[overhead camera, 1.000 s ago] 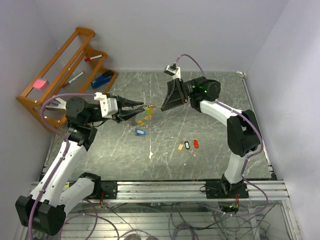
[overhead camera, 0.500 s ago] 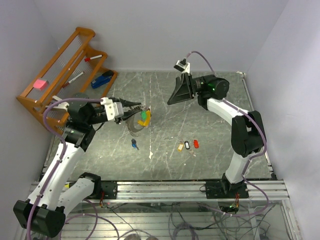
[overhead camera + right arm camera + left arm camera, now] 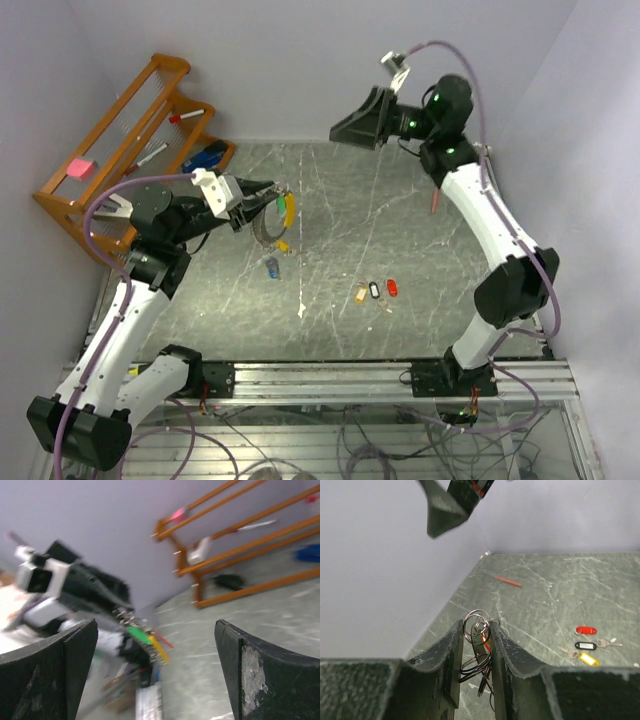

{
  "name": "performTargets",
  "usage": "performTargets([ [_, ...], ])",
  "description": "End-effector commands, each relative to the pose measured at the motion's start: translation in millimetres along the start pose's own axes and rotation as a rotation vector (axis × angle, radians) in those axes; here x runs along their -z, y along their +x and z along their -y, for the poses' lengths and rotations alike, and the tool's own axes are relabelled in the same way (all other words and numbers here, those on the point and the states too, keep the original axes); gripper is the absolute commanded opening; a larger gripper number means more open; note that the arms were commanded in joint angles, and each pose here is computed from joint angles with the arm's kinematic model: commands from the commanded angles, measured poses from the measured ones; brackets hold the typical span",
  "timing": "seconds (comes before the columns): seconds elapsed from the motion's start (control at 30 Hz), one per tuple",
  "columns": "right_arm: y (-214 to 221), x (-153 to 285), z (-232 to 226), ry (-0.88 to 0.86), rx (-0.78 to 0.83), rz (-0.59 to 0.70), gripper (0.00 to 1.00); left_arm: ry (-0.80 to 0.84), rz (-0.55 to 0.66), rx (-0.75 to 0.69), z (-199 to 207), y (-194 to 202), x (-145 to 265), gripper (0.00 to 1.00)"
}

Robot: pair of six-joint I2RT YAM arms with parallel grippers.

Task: Put the keys on the keyring

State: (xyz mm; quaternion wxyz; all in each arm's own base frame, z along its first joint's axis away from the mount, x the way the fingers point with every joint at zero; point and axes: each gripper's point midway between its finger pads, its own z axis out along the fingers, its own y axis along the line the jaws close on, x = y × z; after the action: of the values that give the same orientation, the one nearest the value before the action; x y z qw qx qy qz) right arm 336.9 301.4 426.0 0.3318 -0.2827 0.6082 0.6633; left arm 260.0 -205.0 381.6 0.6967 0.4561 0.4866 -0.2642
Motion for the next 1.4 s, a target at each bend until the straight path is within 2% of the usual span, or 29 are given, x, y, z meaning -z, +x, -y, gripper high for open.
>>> performTargets([
  [0.0, 6.6, 37.1, 57.7, 0.520, 0.155, -0.026, 1.00, -0.094, 0.103, -0.029, -22.7, -39.0, -2.9, 0.07],
  [0.1, -12.4, 51.2, 62.6, 0.846, 0.390, -0.010, 1.00, -0.105, 0.098, -0.015, -25.8, -35.9, -4.8, 0.07],
  [0.13, -14.5, 51.4, 59.6, 0.877, 0.437, -0.011, 1.00, -0.112, 0.092, -0.014, -27.5, -33.7, -5.0, 0.07],
  [0.2, -7.3, 40.3, 53.3, 0.807, 0.425, 0.012, 0.99, -0.116, 0.083, -0.018, -28.2, -30.2, -5.3, 0.07],
  [0.3, 7.2, 23.8, 52.7, 0.690, 0.315, 0.016, 1.00, -0.094, 0.070, -0.049, -25.1, -26.5, -6.3, 0.07],
  [0.33, 13.8, 17.9, 61.1, 0.690, 0.280, -0.020, 1.00, -0.090, 0.055, -0.073, -24.5, -23.0, -6.1, 0.07],
  [0.43, 29.1, -12.9, 54.0, 0.712, 0.331, -0.126, 1.00, -0.084, -0.012, -0.117, -22.2, -5.8, -4.3, 0.07],
  [0.57, 30.6, -24.8, 38.5, 0.669, 0.274, -0.097, 0.99, -0.113, -0.058, -0.143, -24.9, 7.1, -0.4, 0.07],
  [0.63, 30.2, -27.2, 31.0, 0.645, 0.246, -0.077, 0.85, -0.128, -0.073, -0.158, -27.4, 12.4, 0.3, 0.07],
  [0.7, 30.4, -31.6, 25.7, 0.623, 0.204, -0.052, 0.63, -0.129, -0.103, -0.171, -28.4, 22.0, 0.3, 0.07],
  [0.73, 30.8, -32.0, 24.3, 0.623, 0.184, -0.044, 0.57, -0.133, -0.116, -0.183, -30.0, 24.8, 0.3, 0.07],
  [0.83, 32.4, -33.5, 22.9, 0.641, 0.142, -0.043, 0.57, -0.145, -0.147, -0.213, -33.4, 31.7, 1.2, 0.07],
  [0.93, 42.2, -52.4, 15.9, 0.580, 0.096, -0.056, 0.51, -0.138, -0.149, -0.220, -31.8, 33.9, 0.2, 0.07],
  [1.17, 55.7, -88.6, 5.0, 0.477, 0.051, -0.071, 0.46, -0.132, -0.141, -0.216, -29.0, 35.4, -0.7, 0.07],
  [1.37, 67.2, -95.1, 9.7, 0.487, 0.031, -0.107, 0.43, -0.141, -0.145, -0.218, -31.4, 35.4, -0.7, 0.07],
])
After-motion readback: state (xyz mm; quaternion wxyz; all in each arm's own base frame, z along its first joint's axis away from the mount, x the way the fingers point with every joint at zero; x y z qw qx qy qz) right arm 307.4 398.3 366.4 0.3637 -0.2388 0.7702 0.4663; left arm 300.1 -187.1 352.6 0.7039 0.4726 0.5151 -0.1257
